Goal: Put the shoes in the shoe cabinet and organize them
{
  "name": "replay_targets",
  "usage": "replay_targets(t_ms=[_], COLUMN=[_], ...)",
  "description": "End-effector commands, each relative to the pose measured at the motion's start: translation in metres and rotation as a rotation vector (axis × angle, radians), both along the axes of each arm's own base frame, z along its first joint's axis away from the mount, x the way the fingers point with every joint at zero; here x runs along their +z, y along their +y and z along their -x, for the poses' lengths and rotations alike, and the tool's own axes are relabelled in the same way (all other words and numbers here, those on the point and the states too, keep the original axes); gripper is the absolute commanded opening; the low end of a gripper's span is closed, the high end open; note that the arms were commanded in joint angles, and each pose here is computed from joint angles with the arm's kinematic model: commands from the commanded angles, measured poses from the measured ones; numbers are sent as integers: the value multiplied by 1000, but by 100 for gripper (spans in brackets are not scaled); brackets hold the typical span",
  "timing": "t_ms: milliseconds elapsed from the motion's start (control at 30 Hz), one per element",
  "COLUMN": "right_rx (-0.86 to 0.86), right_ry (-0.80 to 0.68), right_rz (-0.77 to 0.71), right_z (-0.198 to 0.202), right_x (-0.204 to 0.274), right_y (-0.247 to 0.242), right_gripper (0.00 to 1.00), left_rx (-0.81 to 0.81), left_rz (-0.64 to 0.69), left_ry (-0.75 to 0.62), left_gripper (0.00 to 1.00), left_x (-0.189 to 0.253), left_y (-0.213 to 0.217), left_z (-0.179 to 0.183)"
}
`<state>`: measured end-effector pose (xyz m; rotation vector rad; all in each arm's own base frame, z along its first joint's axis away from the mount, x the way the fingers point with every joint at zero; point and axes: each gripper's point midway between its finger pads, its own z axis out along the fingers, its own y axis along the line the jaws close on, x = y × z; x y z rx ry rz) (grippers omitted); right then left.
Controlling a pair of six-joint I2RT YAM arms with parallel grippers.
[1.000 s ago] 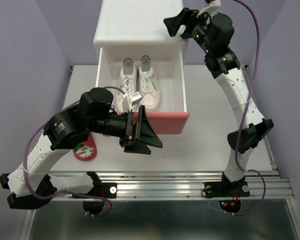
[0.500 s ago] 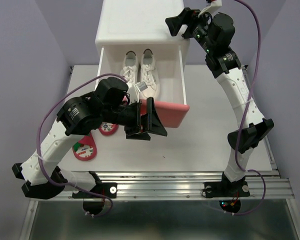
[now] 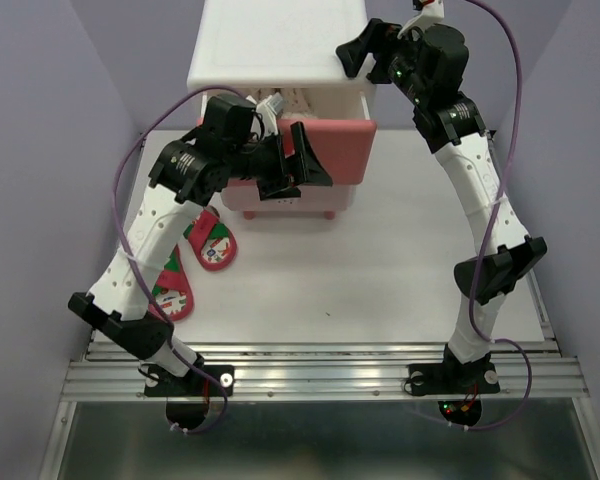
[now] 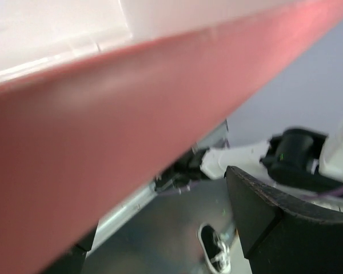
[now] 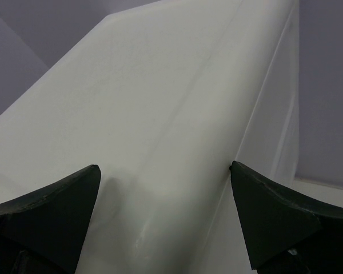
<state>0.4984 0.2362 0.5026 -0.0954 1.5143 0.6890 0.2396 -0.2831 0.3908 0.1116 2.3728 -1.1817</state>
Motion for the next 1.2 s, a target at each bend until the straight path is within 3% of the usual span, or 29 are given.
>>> replay_targets(t_ms=[0,367,600,700,800,967,1167], right_rx=[43,9,-2,-8,-2,6,31], right_ry=[192,156,156,156,163,149,49], right_rz=[77,95,104,98,97,97,70], right_z=[-13,-21,-25,-27,-27,-24,-16], right_x=[-68,-62,-66,-65,-68,-63,-29], right_y=[22,18,18,17,19,19,20], right_gripper=[100,100,100,100,100,100,100], left_rx=[44,286,429,574,658,672,667], left_rz=[-9,86,51,-18,-2,81,142], left_ry=[-255,-337,-271,-225,-247,-360,-354], left_gripper=[95,96,99,99,99,99,99], left_x=[12,25,11,-5,2,41,45], left_y=[-4,3,19,42,54,50,46], left_z=[-74,-167,-192,-199,-209,-226,-250])
